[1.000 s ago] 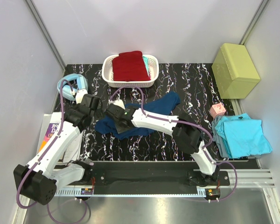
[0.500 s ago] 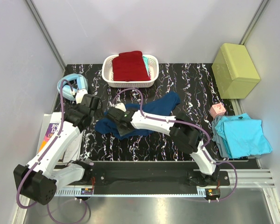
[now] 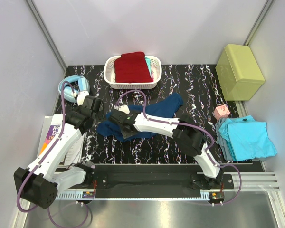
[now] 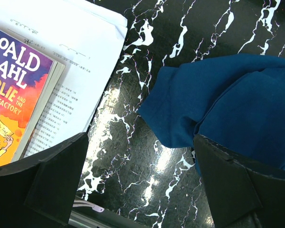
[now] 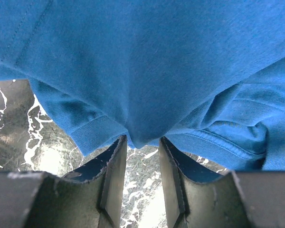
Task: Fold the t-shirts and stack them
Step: Flatten out the tshirt
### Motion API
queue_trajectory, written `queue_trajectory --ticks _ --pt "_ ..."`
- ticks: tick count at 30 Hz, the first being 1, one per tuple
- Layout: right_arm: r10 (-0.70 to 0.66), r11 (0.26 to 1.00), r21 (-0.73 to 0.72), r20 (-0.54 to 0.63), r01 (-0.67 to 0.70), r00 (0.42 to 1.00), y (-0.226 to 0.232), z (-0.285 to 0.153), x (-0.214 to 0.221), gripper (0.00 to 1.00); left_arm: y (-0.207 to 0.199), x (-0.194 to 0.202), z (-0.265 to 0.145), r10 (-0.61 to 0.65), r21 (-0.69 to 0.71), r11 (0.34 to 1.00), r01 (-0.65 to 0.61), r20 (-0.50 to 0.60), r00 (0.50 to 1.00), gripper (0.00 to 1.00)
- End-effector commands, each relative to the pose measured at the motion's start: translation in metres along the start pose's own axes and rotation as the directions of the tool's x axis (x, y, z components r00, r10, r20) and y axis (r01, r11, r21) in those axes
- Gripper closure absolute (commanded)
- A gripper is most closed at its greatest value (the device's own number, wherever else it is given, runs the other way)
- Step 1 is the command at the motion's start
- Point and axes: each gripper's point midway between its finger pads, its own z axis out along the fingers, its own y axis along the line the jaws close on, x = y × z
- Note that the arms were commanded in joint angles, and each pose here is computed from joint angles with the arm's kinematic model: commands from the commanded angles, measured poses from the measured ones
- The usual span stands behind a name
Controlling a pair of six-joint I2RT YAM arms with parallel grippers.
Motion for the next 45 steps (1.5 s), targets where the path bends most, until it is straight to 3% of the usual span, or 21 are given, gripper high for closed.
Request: queue_trajectory --ticks 1,3,4,7,12,17,23,27,36,45 --pt "0.052 0.998 -0.029 0.091 -0.05 0.994 0.002 -0.027 -0.032 0.6 -0.006 -0.007 0.001 -0.019 0.025 1.0 0.018 0.026 0.999 0.02" --pt "0.05 0.998 -0.035 0.09 -0.047 0.995 0.004 -0.026 -0.032 0.63 -0.006 -0.006 0.001 -0.02 0.026 0.999 0.019 0.024 1.0 0.02" --pt "0.051 0.998 -0.038 0.092 -0.048 0.994 0.004 -0.026 -0.034 0.73 -0.006 -0.006 0.001 -0.02 0.026 0.999 0.02 0.025 0.999 0.02" --pt "0.046 0.998 -0.046 0.089 -0.042 0.995 0.007 -0.025 -0.034 0.88 -0.005 -0.006 0.001 -0.02 0.026 0.999 0.019 0.027 0.999 0.02" --pt "0.051 0.998 -0.041 0.085 -0.048 0.995 0.007 -0.023 -0.032 1.0 -0.004 -0.006 0.0 -0.02 0.026 0.999 0.019 0.03 0.999 0.02" --pt "0.068 0.998 0.0 0.114 -0.068 0.991 -0.007 -0.035 -0.034 1.0 -0.004 -0.005 0.0 -0.016 0.028 0.999 0.016 0.025 1.0 0.02" --pt "0.115 0.965 0.206 0.233 -0.165 0.966 -0.073 -0.097 -0.043 1.0 -0.008 -0.006 -0.002 -0.026 0.046 0.999 0.025 0.023 0.999 0.02" --pt "0.113 0.907 0.338 0.374 -0.249 0.92 -0.122 -0.152 -0.06 1.0 -0.016 -0.002 0.002 -0.028 0.068 0.997 0.029 -0.009 1.0 0.02" --pt "0.168 0.831 0.342 0.597 -0.438 0.785 -0.184 -0.263 -0.087 1.0 -0.044 0.016 0.017 0.017 0.141 0.99 0.0 -0.114 0.993 0.03" --pt "0.153 0.732 0.4 0.693 -0.552 0.704 -0.253 -0.342 -0.064 1.0 -0.074 0.033 0.038 0.087 0.169 0.984 -0.053 -0.202 0.975 0.02"
